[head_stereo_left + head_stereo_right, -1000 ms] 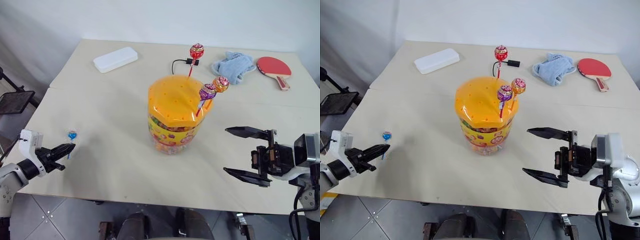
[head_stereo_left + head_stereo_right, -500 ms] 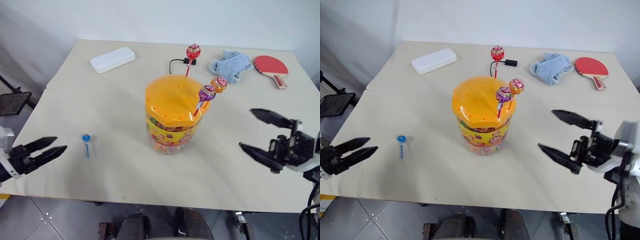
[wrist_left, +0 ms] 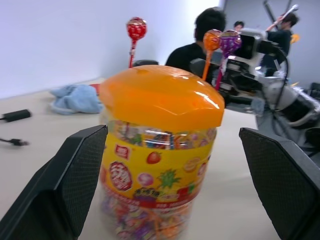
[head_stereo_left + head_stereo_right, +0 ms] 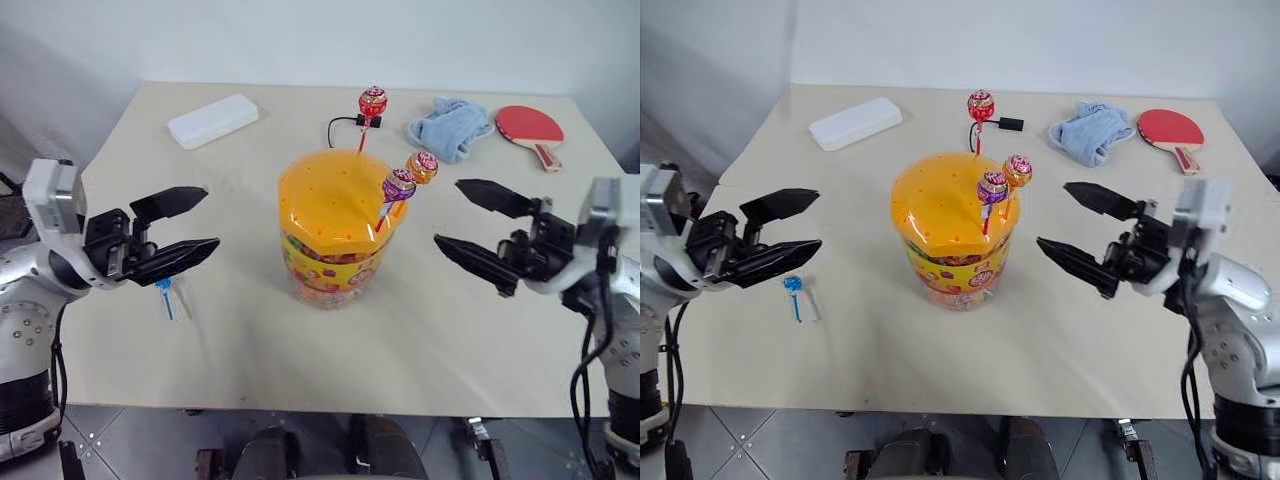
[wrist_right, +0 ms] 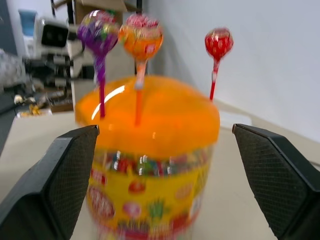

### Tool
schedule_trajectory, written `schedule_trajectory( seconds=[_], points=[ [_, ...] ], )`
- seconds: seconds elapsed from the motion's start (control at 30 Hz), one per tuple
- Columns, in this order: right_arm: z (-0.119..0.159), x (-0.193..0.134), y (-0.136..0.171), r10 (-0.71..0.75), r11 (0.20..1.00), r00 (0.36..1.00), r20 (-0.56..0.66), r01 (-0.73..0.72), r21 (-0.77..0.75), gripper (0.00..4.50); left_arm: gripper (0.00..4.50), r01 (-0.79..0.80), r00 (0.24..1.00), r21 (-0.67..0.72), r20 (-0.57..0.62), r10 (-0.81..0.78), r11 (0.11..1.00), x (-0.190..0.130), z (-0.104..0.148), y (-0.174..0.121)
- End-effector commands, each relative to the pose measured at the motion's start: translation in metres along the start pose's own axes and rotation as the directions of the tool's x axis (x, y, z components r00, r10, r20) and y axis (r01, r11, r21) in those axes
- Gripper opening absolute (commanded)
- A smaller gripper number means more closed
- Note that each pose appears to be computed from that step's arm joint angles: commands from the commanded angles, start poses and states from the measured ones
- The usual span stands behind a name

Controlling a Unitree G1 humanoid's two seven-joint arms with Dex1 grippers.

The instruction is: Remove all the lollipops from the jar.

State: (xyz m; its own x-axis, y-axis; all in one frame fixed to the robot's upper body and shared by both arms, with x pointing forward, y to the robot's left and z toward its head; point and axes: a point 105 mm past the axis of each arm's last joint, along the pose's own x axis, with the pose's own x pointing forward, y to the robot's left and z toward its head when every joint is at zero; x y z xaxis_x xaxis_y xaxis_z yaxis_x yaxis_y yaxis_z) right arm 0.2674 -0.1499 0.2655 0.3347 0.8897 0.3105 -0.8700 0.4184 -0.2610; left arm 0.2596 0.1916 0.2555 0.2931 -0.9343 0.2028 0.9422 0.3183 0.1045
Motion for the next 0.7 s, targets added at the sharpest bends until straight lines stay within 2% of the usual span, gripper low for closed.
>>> schedule_trajectory(
  seconds=[0.03, 0.17, 0.3, 0.6, 0.7],
  points=[
    [-0.001, 0.02, 0.0, 0.049, 0.999, 0.999, 0.023, -0.049, 0.0, 4.5, 4.47, 0.059, 0.998, 0.039, 0.019, -0.06, 0.997, 0.009, 0.009, -0.009],
    [-0.004, 0.03, -0.001, 0.076, 0.997, 0.997, 0.033, -0.076, -0.001, 4.5, 4.47, 0.049, 0.999, 0.04, 0.015, -0.05, 0.998, 0.009, 0.007, -0.01],
    [-0.005, 0.035, -0.003, 0.089, 0.996, 0.995, 0.04, -0.089, -0.002, 3.26, 4.5, 0.025, 1.0, 0.043, 0.016, -0.025, 0.999, 0.005, 0.006, -0.011],
    [-0.002, 0.025, -0.004, 0.147, 0.989, 0.987, 0.07, -0.147, -0.008, 0.11, 4.5, 0.002, 1.0, 0.06, 0.026, -0.004, 0.998, 0.005, 0.008, -0.014],
    [0.004, 0.022, -0.008, 0.141, 0.99, 0.985, 0.098, -0.141, -0.012, 0.01, 4.5, 0.0, 0.999, 0.061, 0.033, -0.002, 0.998, 0.005, 0.008, -0.014]
  ],
)
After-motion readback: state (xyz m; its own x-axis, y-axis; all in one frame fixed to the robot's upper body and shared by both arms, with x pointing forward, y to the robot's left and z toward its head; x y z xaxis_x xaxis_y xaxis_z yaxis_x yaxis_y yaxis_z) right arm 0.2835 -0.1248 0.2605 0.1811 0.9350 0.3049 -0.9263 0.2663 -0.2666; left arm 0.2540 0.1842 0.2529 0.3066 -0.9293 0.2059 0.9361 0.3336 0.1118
